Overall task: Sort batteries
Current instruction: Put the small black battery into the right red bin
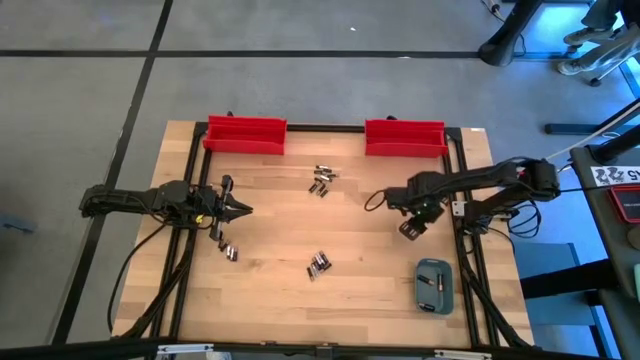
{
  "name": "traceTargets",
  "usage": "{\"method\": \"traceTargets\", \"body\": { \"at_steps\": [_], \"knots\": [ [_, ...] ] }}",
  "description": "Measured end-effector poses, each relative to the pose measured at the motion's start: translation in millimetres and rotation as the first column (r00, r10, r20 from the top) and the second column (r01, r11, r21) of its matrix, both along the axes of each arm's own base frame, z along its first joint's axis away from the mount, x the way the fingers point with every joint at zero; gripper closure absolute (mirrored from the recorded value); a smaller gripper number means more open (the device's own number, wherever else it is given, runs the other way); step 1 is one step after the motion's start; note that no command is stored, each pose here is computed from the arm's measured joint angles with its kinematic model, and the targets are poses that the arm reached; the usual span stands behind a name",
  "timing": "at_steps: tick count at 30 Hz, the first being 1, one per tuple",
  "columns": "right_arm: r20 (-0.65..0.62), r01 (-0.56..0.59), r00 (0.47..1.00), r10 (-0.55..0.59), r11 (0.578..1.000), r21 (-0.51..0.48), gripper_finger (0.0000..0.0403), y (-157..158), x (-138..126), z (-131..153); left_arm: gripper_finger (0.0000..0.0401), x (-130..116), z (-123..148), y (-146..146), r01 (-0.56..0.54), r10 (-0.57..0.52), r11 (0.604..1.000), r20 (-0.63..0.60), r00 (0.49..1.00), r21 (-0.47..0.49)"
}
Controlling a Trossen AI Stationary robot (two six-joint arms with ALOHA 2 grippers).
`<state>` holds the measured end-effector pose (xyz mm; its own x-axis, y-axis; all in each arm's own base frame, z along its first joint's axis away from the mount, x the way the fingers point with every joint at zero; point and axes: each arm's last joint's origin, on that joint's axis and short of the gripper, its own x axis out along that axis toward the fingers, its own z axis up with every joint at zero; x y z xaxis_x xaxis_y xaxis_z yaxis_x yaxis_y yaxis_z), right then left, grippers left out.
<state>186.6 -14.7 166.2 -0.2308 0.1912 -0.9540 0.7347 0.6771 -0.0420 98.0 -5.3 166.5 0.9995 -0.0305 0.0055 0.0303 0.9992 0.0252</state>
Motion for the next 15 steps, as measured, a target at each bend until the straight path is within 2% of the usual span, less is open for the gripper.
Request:
{"method": "traceTargets", "body": {
  "at_steps": [4, 6, 12, 15],
  "knots": [
    [-0.004, 0.018, 1.000, -0.018, 1.000, -0.019, 0.0173, 0, -4, -10, 0.0381, 0, 0, 0, 0.000, 0.000, 1.000, 0.000, 1.000, 0.000],
    [0.021, 0.002, 1.000, 0.000, 0.998, -0.062, 0.0172, -1, -4, -14, 0.0381, 0, 0, 0, 0.000, 0.000, 1.000, 0.000, 1.000, 0.000],
    [0.024, -0.048, 0.998, 0.054, 0.978, -0.204, 0.0203, -6, -4, -23, 0.0381, 0, 0, 0, 0.000, 0.000, 1.000, 0.000, 1.000, 0.000],
    [0.045, -0.080, 0.995, 0.093, 0.972, -0.221, 0.0226, -7, 1, -27, 0.0381, 0, 0, 0, 0.000, 0.000, 1.000, 0.000, 1.000, 0.008]
  ]
}}
